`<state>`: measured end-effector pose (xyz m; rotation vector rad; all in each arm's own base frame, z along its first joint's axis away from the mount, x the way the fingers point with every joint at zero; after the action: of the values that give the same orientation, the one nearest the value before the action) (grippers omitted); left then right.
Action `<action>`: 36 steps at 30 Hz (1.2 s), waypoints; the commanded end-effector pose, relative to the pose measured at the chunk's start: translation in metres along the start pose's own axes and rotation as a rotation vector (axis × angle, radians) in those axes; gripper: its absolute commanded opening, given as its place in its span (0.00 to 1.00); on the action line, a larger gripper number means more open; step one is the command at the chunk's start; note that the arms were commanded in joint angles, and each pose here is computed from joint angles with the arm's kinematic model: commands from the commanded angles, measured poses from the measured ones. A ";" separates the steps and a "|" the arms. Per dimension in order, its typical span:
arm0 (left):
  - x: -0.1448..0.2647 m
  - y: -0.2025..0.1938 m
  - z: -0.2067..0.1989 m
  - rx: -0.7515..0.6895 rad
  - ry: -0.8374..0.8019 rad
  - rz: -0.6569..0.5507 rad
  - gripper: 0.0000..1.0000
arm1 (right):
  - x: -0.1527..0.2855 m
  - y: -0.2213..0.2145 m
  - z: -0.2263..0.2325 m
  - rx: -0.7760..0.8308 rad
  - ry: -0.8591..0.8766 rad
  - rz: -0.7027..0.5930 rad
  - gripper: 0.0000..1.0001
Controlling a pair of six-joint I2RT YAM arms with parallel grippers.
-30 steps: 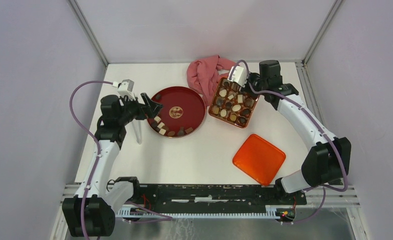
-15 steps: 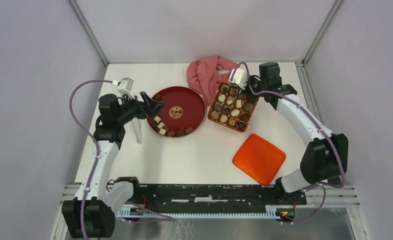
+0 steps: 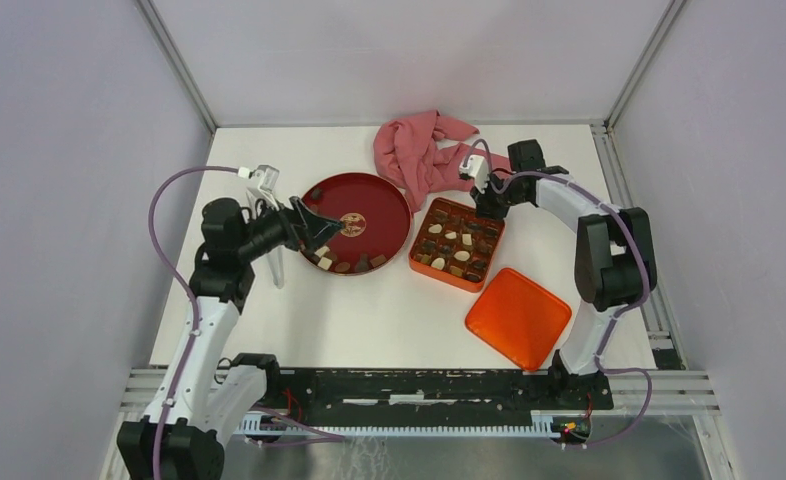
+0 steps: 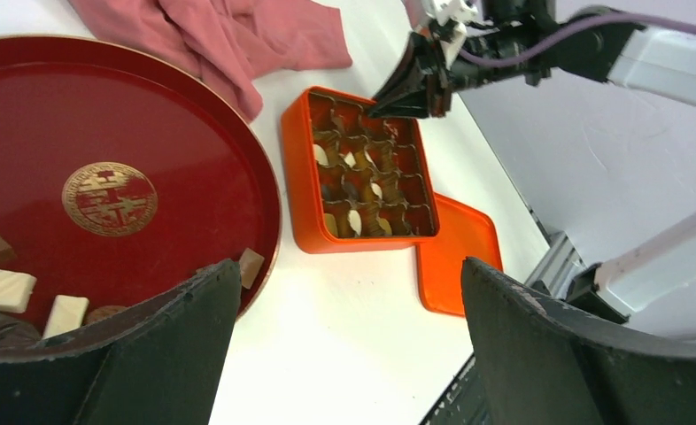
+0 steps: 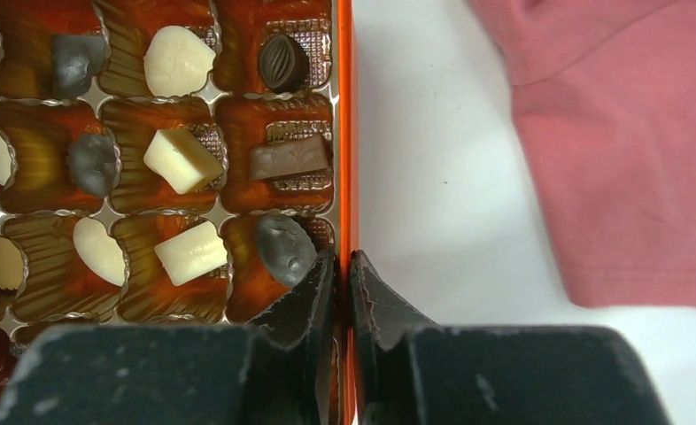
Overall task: Pack the chocolate
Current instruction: Place the packing box at the center of the board, then pick up the box lid from the center of the board.
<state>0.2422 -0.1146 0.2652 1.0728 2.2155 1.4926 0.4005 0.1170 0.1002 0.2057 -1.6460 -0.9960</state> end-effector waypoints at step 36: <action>-0.055 -0.089 -0.083 0.247 -0.059 -0.012 0.80 | 0.072 -0.149 0.072 -0.144 -0.183 0.249 0.41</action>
<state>0.1872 -0.2244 0.1859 1.2588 2.3926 1.2625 0.2546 0.0205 0.0567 -0.1587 -1.6886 -0.9679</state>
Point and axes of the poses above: each gripper's point midway between its finger pads, its own x axis back along the fingers, its own z axis along the line the jaws close on, y = z × x, the point moved 4 cm from there along x, back along the fingers, and after that the axes turned 7 degrees about -x, right-handed, at the moved point
